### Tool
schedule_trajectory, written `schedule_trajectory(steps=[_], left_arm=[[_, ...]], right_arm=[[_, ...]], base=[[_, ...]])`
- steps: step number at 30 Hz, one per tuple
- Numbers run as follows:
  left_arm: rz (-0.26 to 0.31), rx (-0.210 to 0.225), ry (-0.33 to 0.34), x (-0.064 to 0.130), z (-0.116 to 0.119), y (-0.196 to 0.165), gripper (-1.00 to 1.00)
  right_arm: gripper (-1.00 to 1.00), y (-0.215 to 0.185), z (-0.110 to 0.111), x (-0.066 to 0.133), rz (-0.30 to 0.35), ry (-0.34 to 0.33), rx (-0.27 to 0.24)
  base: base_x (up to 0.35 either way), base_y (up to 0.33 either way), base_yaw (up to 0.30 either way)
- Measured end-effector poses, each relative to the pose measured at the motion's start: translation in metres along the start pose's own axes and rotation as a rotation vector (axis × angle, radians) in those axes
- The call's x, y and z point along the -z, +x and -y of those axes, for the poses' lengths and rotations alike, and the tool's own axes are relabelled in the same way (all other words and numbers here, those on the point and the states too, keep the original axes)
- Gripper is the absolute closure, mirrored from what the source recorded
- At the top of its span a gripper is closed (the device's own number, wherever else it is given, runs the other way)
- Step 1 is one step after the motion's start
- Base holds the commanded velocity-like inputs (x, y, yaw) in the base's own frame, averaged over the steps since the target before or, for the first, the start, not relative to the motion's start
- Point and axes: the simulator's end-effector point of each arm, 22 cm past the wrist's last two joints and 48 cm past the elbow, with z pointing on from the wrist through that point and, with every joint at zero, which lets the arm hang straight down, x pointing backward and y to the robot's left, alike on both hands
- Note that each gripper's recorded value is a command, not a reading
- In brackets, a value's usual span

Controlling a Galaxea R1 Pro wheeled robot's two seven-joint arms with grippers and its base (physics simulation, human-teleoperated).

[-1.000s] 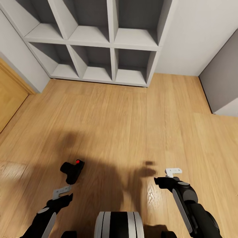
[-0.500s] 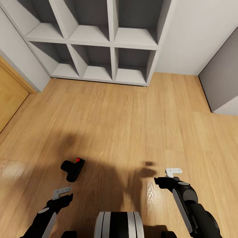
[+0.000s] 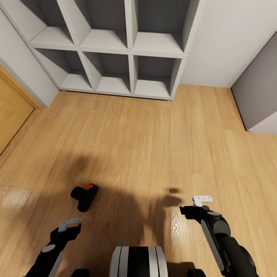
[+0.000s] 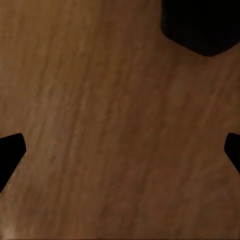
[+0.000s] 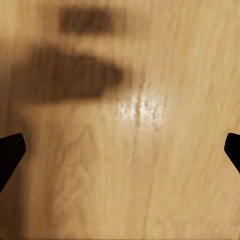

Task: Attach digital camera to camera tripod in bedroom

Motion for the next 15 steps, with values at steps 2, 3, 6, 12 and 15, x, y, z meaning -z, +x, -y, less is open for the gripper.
schedule_trajectory(steps=[2, 3, 6, 12, 15], left_arm=[[0.024, -0.022, -0.004, 0.0, -0.002, -0.005, -1.0], [0.029, -0.03, -0.005, 0.0, -0.002, -0.005, -1.0], [0.045, -0.066, 0.002, -0.001, -0.001, -0.008, -1.0], [0.066, -0.085, 0.09, -0.005, 0.021, -0.024, -1.0], [0.072, -0.087, 0.138, -0.007, 0.033, -0.032, -1.0]], right_arm=[[-1.0, 0.0, 0.001, 0.0, 0.0, 0.002, 0.0], [-1.0, 0.0, 0.001, 0.0, 0.0, 0.003, -0.001], [-1.0, 0.0, 0.007, 0.0, 0.0, 0.011, -0.009], [-1.0, 0.0, 0.009, 0.0, -0.002, 0.015, -0.015], [-1.0, 0.0, 0.009, 0.0, -0.002, 0.015, -0.016]], base=[[0.0, 0.0, 0.0], [0.0, 0.0, 0.0], [0.0, 0.0, 0.0], [0.0, 0.0, 0.0], [0.0, 0.0, 0.0]])
